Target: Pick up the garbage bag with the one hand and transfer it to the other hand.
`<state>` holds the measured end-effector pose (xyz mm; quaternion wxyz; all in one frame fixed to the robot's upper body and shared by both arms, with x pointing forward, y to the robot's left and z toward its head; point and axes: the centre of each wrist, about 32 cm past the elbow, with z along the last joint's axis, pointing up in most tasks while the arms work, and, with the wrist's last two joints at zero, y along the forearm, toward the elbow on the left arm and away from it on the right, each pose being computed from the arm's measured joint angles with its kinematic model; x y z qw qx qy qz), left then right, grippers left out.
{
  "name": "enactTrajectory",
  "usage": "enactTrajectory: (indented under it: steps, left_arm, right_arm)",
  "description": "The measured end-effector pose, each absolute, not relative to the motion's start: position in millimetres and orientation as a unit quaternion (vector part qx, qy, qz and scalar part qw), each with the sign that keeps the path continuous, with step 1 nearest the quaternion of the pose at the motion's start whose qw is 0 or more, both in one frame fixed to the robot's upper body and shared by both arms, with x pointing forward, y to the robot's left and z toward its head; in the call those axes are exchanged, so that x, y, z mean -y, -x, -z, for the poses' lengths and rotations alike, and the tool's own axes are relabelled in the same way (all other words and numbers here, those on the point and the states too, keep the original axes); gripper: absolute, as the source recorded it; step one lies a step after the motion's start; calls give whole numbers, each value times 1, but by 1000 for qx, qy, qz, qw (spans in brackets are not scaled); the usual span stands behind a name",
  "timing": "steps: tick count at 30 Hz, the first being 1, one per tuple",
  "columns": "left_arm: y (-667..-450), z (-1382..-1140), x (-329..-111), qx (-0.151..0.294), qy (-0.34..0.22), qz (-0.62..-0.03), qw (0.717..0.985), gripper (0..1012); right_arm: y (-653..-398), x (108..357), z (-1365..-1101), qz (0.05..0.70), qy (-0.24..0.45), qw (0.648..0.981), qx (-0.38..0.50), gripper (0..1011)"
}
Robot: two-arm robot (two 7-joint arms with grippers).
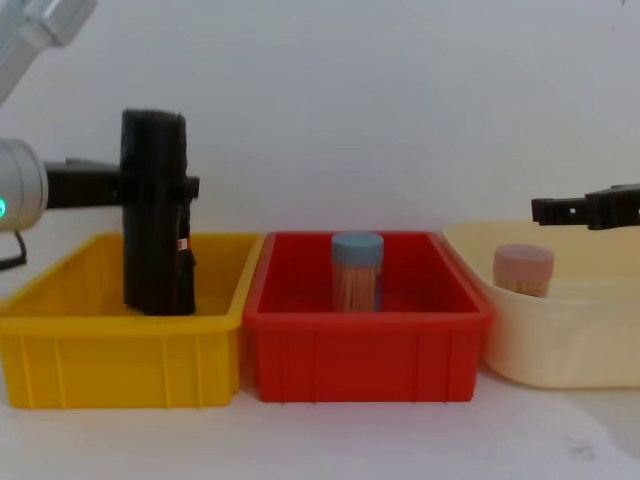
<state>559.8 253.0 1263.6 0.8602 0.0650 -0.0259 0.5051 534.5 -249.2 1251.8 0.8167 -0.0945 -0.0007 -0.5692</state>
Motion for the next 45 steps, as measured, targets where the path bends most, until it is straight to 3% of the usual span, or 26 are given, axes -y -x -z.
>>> enactTrajectory:
  steps: [12,19,32,45]
  left_arm:
    - [-572,-1300,-248,53,-35,-491,869,471]
    - [-583,-1313,-236,55,-18,-458,887,471]
    - [-609,-1318,-202,35,4,-388,921,471]
    - [-625,-1319,-179,23,12,-346,938,471]
  right_arm:
    - [-534,249,-1252,569,95,817,1,1004]
    - [-534,249,-1252,569,95,817,1,1004]
    - [-534,249,-1252,569,95,817,1,1004]
    - [-534,249,-1252,569,94,817,1,1004]
